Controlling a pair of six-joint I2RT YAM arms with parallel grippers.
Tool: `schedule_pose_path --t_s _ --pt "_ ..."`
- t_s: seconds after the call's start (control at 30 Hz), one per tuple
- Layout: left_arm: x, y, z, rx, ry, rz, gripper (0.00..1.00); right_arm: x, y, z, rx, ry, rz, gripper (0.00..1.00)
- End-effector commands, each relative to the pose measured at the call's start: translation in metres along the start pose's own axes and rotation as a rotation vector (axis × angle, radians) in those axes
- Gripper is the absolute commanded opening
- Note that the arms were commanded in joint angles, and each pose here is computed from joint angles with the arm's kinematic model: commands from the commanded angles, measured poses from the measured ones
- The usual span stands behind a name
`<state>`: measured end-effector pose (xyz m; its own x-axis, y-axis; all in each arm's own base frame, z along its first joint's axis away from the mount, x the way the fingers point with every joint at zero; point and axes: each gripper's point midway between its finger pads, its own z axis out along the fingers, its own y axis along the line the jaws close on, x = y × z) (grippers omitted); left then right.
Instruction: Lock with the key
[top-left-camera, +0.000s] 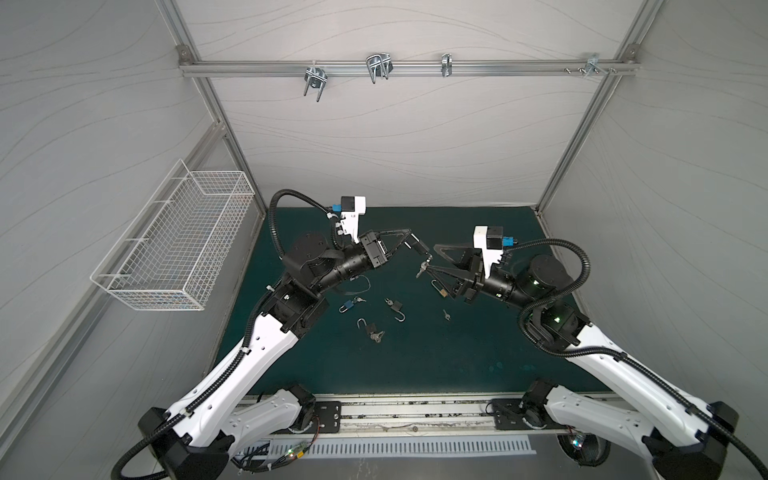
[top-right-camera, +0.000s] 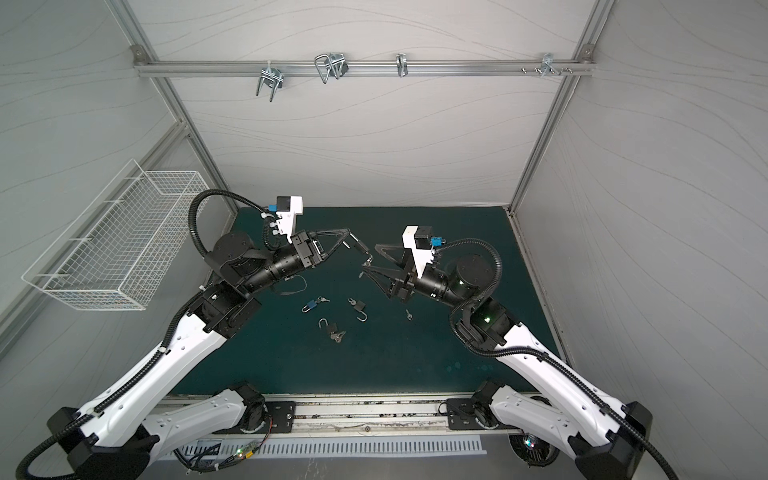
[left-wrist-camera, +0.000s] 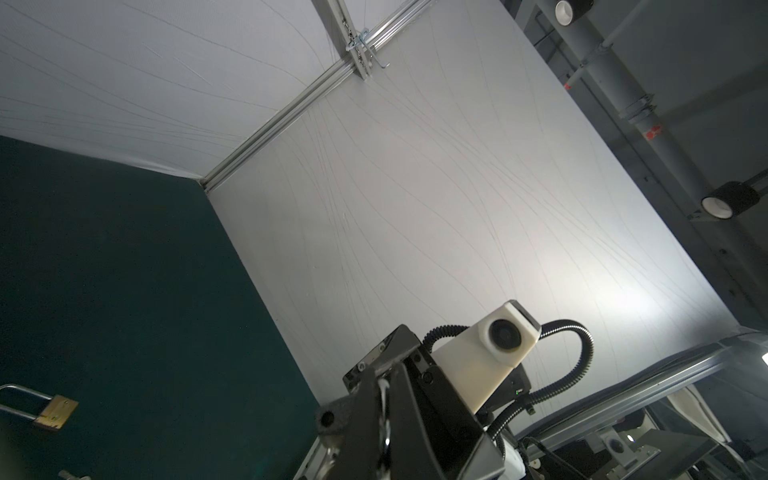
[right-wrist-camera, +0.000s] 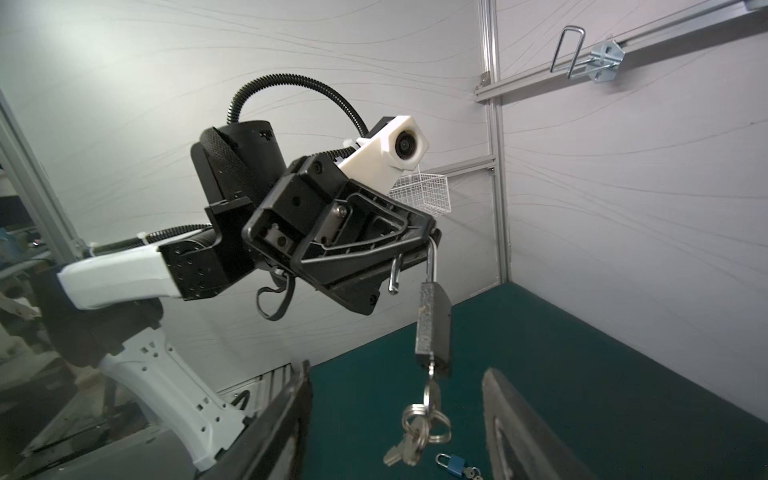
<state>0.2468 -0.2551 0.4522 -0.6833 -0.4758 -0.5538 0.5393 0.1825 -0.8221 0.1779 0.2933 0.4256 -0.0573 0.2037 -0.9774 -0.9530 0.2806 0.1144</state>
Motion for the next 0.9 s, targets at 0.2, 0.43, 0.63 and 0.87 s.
schedule_pose_path --t_s 0.2,0.43,0.63,0.87 --pt "-0.018 -0.042 -0.009 0.144 -0.077 -0.006 0.0 -0.034 -0.003 0.016 0.035 -0.114 -0.134 0.55" --pt "-0.017 -0.043 -0.011 0.146 -0.077 -0.009 0.0 -0.043 -0.001 0.02 0.036 -0.138 -0.141 0.48" --pt "-0.016 -0.044 -0.011 0.158 -0.075 -0.016 0.0 -0.043 0.002 0.024 0.024 -0.124 -0.136 0.33" --pt "-0.016 -0.046 -0.012 0.167 -0.077 -0.018 0.0 -0.04 0.001 0.028 0.022 -0.111 -0.118 0.26"
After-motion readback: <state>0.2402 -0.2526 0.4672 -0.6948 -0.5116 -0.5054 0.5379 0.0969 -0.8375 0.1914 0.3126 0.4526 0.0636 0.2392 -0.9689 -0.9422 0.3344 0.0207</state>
